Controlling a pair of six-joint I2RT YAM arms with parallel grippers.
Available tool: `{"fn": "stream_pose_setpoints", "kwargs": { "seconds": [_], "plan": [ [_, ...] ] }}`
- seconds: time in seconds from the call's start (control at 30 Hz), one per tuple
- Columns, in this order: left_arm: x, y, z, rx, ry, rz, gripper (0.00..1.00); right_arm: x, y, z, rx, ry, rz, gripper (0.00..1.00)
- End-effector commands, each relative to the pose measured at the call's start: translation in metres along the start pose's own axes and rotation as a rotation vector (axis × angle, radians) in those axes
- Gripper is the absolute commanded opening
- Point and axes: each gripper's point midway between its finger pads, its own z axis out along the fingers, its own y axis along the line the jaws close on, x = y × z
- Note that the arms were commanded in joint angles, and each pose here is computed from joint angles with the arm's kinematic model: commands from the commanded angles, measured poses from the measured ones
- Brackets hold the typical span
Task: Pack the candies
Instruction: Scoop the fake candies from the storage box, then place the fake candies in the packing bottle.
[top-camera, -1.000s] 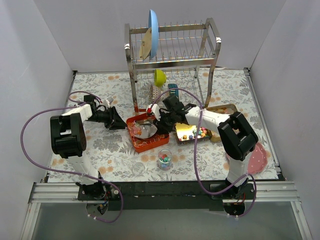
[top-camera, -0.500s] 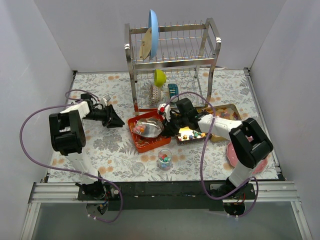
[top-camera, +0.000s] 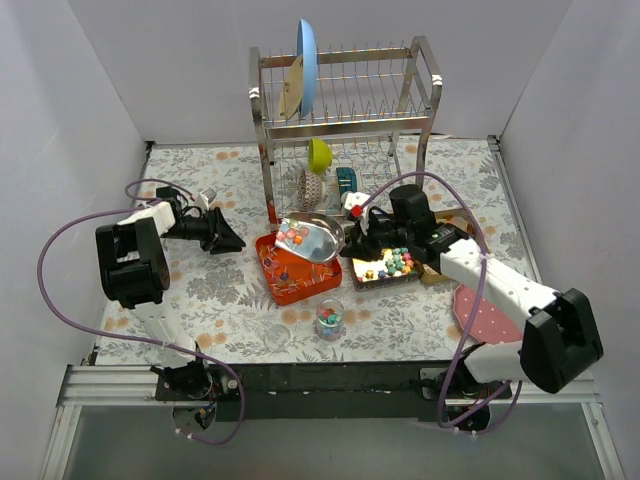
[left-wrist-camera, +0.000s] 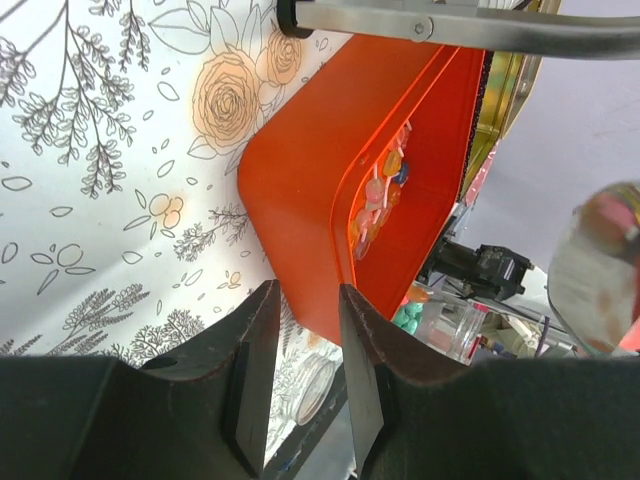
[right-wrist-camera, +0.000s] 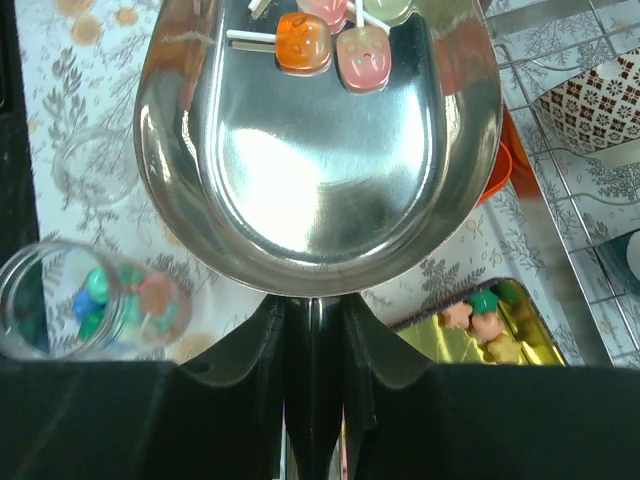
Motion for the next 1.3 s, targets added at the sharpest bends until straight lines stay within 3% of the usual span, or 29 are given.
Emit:
{"fn": "stream_pose_setpoints", "kwargs": {
  "seconds": [0.0,0.13,0.4,1.27],
  "plan": [
    [-0.018,-0.008,-0.013,-0.054,-0.078,0.084,0.29,-0.009,0.020,-0.038,-0.069,0.048,-0.139,0.01],
    [-0.027,-0.005,-0.021,-0.121,-0.109,0.116,0.28,0.005,0.032,-0.066,-0.094,0.132,-0.216,0.01],
    [-0.022,-0.019,-0.024,-0.088,-0.146,0.127,0.28,0.019,0.054,-0.101,-0.111,0.216,-0.309,0.01],
    [-0.019,-0.034,-0.031,-0.048,-0.191,0.151,0.29,0.012,0.041,-0.138,-0.126,0.405,-0.595,0.01]
  ]
}}
